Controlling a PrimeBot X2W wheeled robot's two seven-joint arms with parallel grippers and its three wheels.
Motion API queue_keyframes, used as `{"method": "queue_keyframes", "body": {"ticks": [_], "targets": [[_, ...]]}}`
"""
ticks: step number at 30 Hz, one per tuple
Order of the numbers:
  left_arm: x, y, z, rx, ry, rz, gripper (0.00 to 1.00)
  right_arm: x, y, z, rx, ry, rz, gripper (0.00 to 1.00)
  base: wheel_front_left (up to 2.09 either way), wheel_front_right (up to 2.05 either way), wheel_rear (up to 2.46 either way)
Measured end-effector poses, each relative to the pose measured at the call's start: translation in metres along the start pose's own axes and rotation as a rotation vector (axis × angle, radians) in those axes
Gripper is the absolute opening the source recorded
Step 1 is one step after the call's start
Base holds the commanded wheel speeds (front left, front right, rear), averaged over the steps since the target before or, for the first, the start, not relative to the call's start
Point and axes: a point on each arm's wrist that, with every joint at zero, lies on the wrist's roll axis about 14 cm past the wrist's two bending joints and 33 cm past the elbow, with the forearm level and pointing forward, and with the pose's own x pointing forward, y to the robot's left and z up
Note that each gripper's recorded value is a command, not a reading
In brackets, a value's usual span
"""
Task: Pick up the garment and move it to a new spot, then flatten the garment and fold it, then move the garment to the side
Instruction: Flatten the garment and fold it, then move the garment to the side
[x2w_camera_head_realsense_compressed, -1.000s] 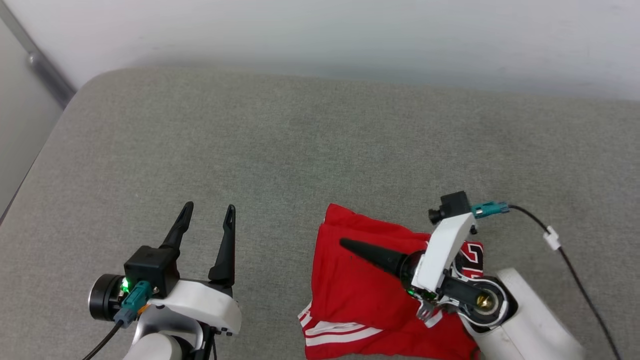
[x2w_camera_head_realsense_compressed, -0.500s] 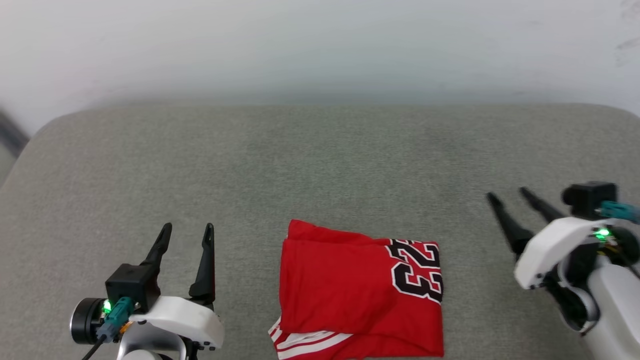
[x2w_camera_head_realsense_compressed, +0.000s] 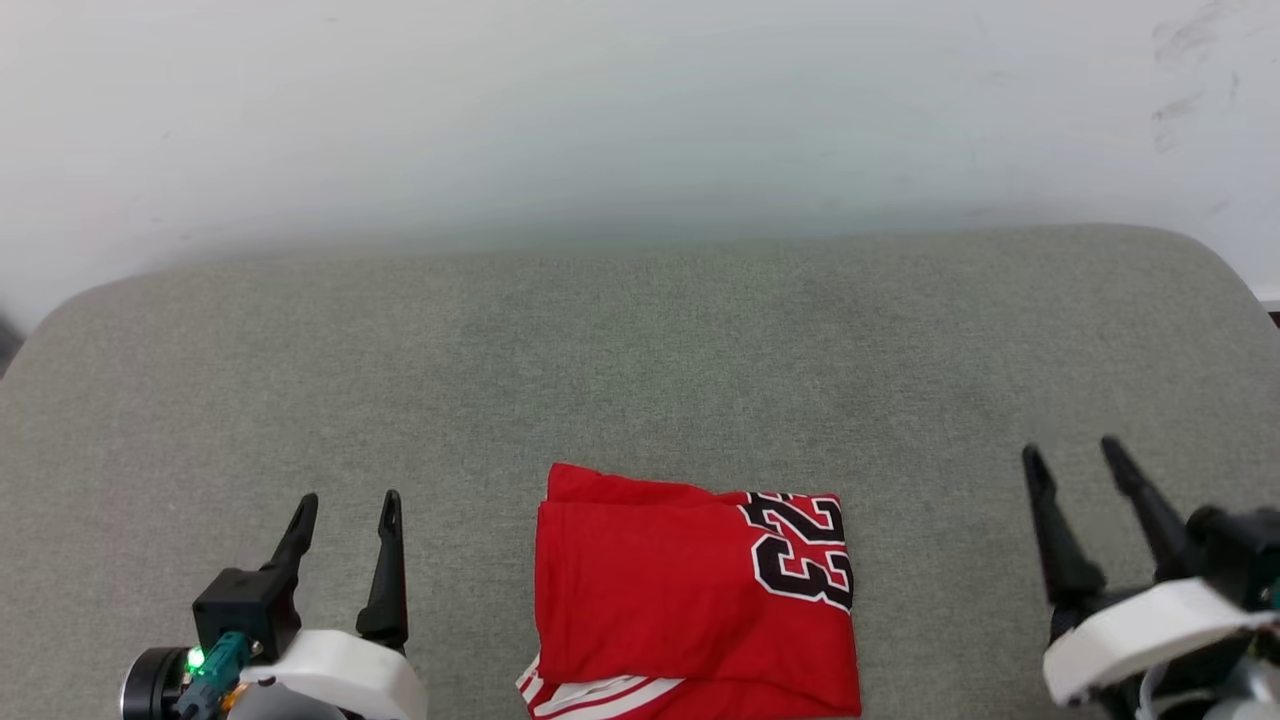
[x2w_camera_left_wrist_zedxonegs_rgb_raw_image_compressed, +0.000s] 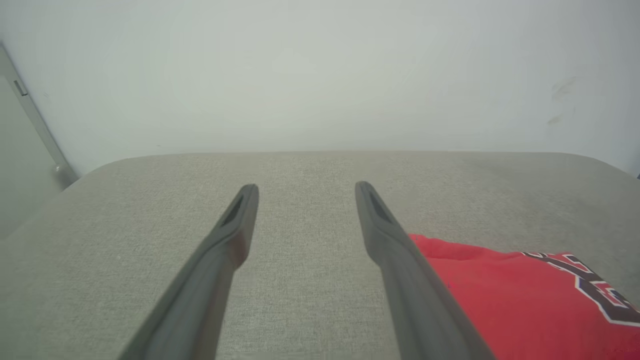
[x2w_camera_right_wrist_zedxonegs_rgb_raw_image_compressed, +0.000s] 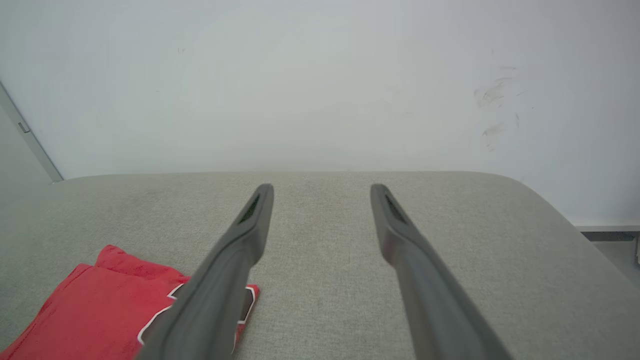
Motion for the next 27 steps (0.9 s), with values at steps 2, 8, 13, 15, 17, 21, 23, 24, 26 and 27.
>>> {"method": "queue_keyframes", "body": {"ticks": [2,8,13,15,17,21,23,24,26,27], "targets": [[-0.003,0.002,-0.002,0.001,0.007,0.007,1.00,-0.009,0.006,-0.005,0.014,0.024,-0.001,1.00,0.00,0.00,0.00],[-0.008,0.005,-0.003,0.002,0.009,0.015,1.00,-0.019,0.010,-0.007,0.014,0.042,-0.008,1.00,0.00,0.00,0.00],[-0.009,0.004,-0.003,-0.004,0.008,0.018,1.00,-0.019,0.009,-0.002,0.007,0.037,-0.009,1.00,0.00,0.00,0.00],[-0.009,0.004,-0.004,-0.006,0.007,0.018,1.00,-0.019,0.009,-0.002,0.003,0.041,-0.011,1.00,0.00,0.00,0.00],[-0.009,0.004,-0.004,-0.008,0.008,0.019,1.00,-0.019,0.008,-0.002,0.001,0.050,-0.013,1.00,0.00,0.00,0.00],[-0.009,0.004,-0.004,-0.011,0.004,0.022,1.00,-0.018,0.004,-0.004,0.011,0.063,-0.024,1.00,0.00,0.00,0.00],[-0.009,0.004,-0.004,-0.013,0.002,0.025,1.00,-0.019,-0.003,-0.010,0.027,0.088,-0.047,1.00,0.00,0.00,0.00],[-0.009,0.005,-0.003,-0.014,-0.002,0.030,1.00,-0.019,-0.009,-0.014,0.046,0.106,-0.062,1.00,0.00,0.00,0.00],[-0.008,0.006,-0.002,-0.017,-0.010,0.038,1.00,-0.022,-0.023,-0.032,0.101,0.183,-0.105,1.00,0.00,0.00,0.00],[-0.008,0.007,0.000,-0.019,-0.017,0.044,1.00,-0.023,-0.029,-0.042,0.133,0.226,-0.119,1.00,0.00,0.00,0.00]]}}
